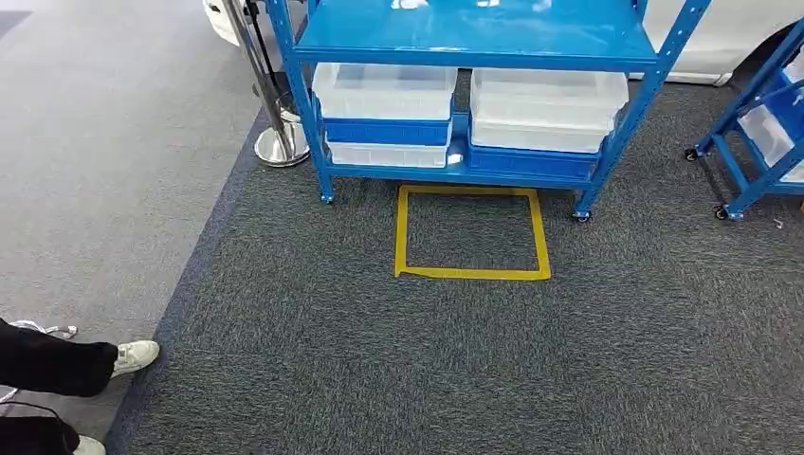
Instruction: Take the parts from the cabinet and place them on the table.
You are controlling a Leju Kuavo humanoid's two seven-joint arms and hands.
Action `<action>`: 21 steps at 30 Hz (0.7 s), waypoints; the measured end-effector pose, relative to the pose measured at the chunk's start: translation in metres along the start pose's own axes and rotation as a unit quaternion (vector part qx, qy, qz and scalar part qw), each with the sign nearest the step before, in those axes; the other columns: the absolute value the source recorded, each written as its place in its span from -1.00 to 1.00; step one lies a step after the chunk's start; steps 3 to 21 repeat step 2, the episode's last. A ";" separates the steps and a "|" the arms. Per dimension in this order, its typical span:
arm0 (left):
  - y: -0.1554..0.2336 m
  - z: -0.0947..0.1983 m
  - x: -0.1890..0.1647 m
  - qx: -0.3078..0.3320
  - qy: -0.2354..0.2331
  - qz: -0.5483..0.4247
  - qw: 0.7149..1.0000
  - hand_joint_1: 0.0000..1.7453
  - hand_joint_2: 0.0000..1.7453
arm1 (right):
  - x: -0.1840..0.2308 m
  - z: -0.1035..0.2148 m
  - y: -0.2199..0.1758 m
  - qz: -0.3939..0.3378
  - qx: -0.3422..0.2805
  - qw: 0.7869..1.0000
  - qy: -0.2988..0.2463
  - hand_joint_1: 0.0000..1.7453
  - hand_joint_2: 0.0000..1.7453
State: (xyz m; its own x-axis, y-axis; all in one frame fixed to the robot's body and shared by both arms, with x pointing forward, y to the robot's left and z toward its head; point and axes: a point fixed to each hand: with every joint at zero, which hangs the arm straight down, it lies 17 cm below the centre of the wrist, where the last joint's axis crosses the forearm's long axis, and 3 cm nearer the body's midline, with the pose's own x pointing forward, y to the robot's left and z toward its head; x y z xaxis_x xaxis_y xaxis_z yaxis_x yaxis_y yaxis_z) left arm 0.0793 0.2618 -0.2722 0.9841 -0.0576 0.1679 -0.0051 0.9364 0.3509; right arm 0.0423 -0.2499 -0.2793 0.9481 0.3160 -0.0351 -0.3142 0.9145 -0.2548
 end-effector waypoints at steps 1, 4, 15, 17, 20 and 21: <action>0.000 0.000 0.000 -0.001 0.002 0.001 1.000 -1.00 1.00 | 0.000 0.000 0.000 0.000 0.000 1.000 0.000 -1.00 1.00; -0.001 0.000 -0.001 -0.002 0.002 0.003 1.000 -1.00 1.00 | 0.000 0.000 0.000 0.000 0.000 1.000 0.001 -1.00 1.00; -0.001 0.000 -0.001 -0.002 0.002 0.003 1.000 -1.00 1.00 | 0.000 0.000 0.000 0.000 0.000 1.000 0.001 -1.00 1.00; -0.001 0.000 -0.001 -0.002 0.002 0.003 1.000 -1.00 1.00 | 0.000 0.000 0.000 0.000 0.000 1.000 0.001 -1.00 1.00; -0.001 0.000 -0.001 -0.002 0.002 0.003 1.000 -1.00 1.00 | 0.000 0.000 0.000 0.000 0.000 1.000 0.001 -1.00 1.00; -0.001 0.000 -0.001 -0.002 0.002 0.003 1.000 -1.00 1.00 | 0.000 0.000 0.000 0.000 0.000 1.000 0.001 -1.00 1.00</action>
